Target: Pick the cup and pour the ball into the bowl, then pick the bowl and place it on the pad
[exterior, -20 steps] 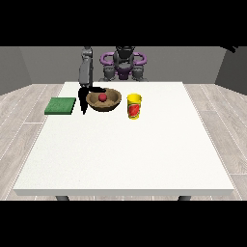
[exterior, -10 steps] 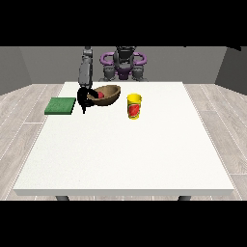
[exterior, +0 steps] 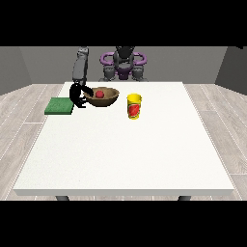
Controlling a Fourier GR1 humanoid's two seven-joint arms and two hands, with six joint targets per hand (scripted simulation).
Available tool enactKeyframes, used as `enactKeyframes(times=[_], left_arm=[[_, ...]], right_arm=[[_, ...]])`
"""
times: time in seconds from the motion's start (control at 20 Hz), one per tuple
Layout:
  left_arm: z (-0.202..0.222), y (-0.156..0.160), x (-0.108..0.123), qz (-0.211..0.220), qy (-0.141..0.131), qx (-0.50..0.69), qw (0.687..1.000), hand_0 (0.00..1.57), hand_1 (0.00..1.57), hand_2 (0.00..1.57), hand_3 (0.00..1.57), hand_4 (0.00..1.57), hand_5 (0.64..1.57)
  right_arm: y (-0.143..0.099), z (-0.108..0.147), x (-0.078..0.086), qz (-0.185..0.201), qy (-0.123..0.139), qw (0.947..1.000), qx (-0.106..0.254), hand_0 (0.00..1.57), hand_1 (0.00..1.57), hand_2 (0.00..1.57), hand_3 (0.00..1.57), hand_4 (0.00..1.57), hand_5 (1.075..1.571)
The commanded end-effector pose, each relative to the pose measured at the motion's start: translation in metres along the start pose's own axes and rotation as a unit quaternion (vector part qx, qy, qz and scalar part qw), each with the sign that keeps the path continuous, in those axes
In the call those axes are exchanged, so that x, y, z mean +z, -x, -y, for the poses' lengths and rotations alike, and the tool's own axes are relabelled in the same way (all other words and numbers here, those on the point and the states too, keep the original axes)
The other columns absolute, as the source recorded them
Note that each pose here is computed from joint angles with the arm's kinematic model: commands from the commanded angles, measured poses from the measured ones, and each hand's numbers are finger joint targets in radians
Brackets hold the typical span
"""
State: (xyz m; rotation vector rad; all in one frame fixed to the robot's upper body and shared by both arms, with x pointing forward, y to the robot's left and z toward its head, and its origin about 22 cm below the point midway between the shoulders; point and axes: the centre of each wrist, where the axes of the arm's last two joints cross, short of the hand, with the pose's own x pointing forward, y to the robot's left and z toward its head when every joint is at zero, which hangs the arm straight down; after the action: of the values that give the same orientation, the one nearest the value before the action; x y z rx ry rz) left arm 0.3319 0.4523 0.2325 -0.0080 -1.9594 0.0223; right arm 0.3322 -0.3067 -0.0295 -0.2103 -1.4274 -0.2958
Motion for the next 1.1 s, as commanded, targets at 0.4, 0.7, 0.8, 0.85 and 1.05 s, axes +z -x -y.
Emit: enactKeyframes(times=[0.4,0.7,0.8,0.85,1.05], left_arm=[[-0.056,0.013,0.034,-0.02,-0.049,0.003,0.999,0.0,0.0,0.0,0.0,0.7,1.566],[-0.076,0.029,0.058,-0.013,-0.069,-0.029,0.997,0.0,0.0,0.0,0.0,0.7,1.56],[-0.082,0.005,0.048,0.005,-0.079,-0.046,0.996,0.0,0.0,0.0,0.0,0.7,1.557],[-0.067,0.013,0.046,0.033,-0.072,-0.043,0.996,0.0,0.0,0.0,0.0,0.7,1.557],[-0.047,-0.008,0.029,0.069,-0.056,-0.049,0.995,0.0,0.0,0.0,0.0,0.67,1.556]], right_arm=[[-0.1,0.062,-0.035,-0.029,-0.005,0.9946,0.099,1.57,1.57,1.57,1.57,0.98,1.57],[-0.088,0.062,-0.03,-0.013,-0.025,0.9949,0.097,1.57,1.57,1.57,1.57,0.98,1.57],[-0.127,0.072,-0.04,0.025,-0.019,0.9937,0.107,1.57,1.57,1.57,1.57,1.0,1.571],[-0.124,0.107,-0.039,0.045,-0.018,0.9969,0.063,1.57,1.57,1.57,1.57,0.98,1.571],[-0.129,0.136,-0.044,0.066,0.009,0.996,0.06,1.57,1.57,1.57,0.34,1.0,1.569]])
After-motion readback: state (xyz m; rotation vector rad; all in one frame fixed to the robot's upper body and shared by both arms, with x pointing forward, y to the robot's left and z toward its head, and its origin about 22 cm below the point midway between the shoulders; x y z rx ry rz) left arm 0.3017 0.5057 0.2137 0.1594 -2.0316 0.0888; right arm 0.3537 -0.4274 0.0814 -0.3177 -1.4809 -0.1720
